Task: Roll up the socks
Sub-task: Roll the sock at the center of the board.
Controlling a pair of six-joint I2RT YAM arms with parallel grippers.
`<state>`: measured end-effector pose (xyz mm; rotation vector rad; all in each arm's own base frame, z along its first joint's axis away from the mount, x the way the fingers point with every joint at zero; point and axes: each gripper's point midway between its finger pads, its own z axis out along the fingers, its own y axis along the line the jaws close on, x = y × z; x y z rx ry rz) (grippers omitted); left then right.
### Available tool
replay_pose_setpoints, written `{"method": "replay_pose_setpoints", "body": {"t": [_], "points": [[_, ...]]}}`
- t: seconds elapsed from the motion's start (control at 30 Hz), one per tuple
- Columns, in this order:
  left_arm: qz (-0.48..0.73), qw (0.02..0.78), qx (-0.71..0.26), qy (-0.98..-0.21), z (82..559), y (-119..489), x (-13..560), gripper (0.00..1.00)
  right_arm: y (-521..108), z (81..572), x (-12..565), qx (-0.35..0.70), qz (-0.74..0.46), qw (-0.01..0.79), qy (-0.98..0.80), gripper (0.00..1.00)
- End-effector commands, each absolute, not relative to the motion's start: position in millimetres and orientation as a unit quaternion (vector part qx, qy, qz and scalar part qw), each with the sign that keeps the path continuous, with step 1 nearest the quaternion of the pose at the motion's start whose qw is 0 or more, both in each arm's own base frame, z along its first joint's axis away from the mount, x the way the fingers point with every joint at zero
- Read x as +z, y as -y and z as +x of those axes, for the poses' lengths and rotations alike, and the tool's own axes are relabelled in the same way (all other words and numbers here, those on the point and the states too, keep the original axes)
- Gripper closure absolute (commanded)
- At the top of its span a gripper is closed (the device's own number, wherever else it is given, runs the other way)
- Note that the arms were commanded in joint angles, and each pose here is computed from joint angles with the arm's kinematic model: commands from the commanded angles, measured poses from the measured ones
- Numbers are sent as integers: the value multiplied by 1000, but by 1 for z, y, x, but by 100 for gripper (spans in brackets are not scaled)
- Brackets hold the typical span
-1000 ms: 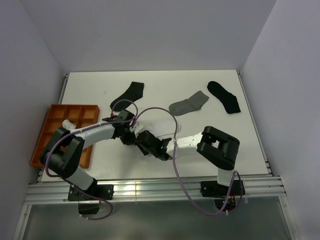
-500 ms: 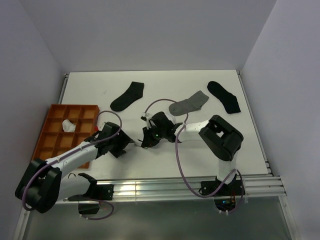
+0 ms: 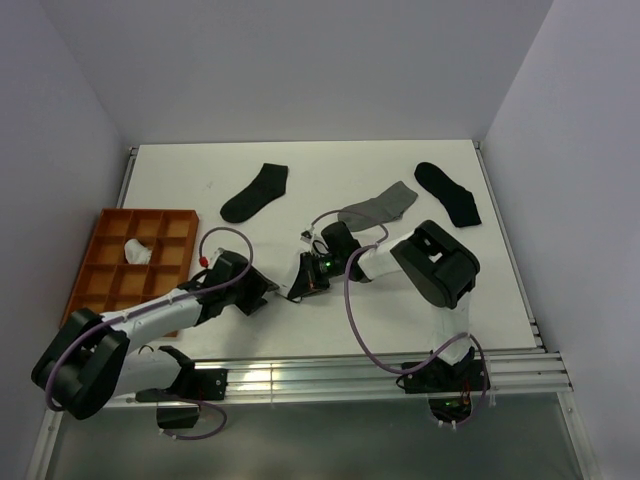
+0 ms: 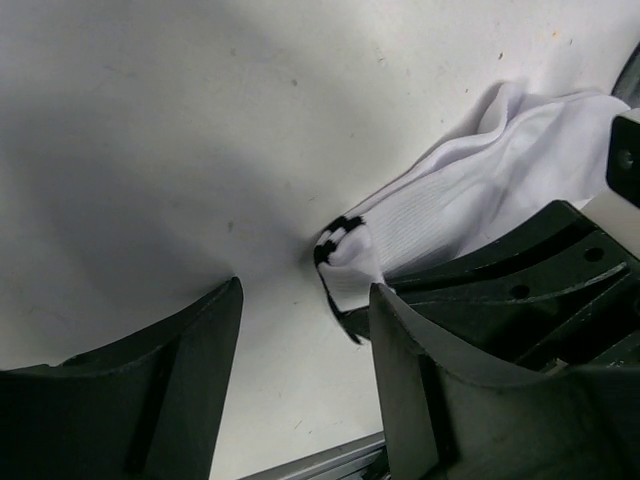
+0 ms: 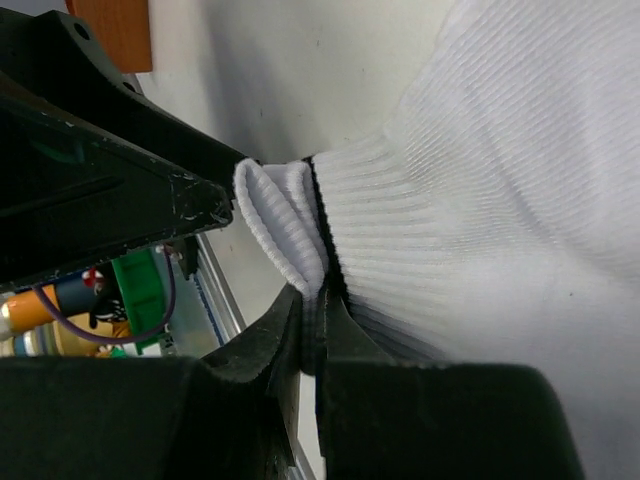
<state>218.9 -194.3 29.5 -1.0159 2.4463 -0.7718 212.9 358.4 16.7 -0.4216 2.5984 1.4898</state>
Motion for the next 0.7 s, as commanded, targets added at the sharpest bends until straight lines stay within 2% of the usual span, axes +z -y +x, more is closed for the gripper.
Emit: {"method": "replay_pose_setpoints", "body": {"t": [0.0, 0.17, 0.37, 0.43, 0.53, 0.63, 0.67], "points": [[-365, 185, -266, -873, 219, 198, 20, 41, -341, 192, -20, 449, -96, 4, -888, 100], [-358, 179, -263, -878, 221, 205, 16, 43, -343, 194, -20, 453, -90, 6, -887, 100], [-352, 168, -245, -888, 215, 204, 6, 61, -342, 198, -18, 446, -86, 20, -891, 100], [-350, 165, -239, -891, 212, 204, 3, 71, -341, 201, -13, 443, -95, 34, -891, 100], [-336, 168, -237, -896, 212, 207, 5, 83, -339, 204, -6, 434, -109, 59, -892, 94], [-321, 179, -226, -902, 214, 207, 10, 96, -339, 211, 9, 408, -141, 111, -895, 81], [-315, 182, -224, -904, 215, 207, 12, 98, -340, 214, 20, 402, -152, 133, -893, 71]]}}
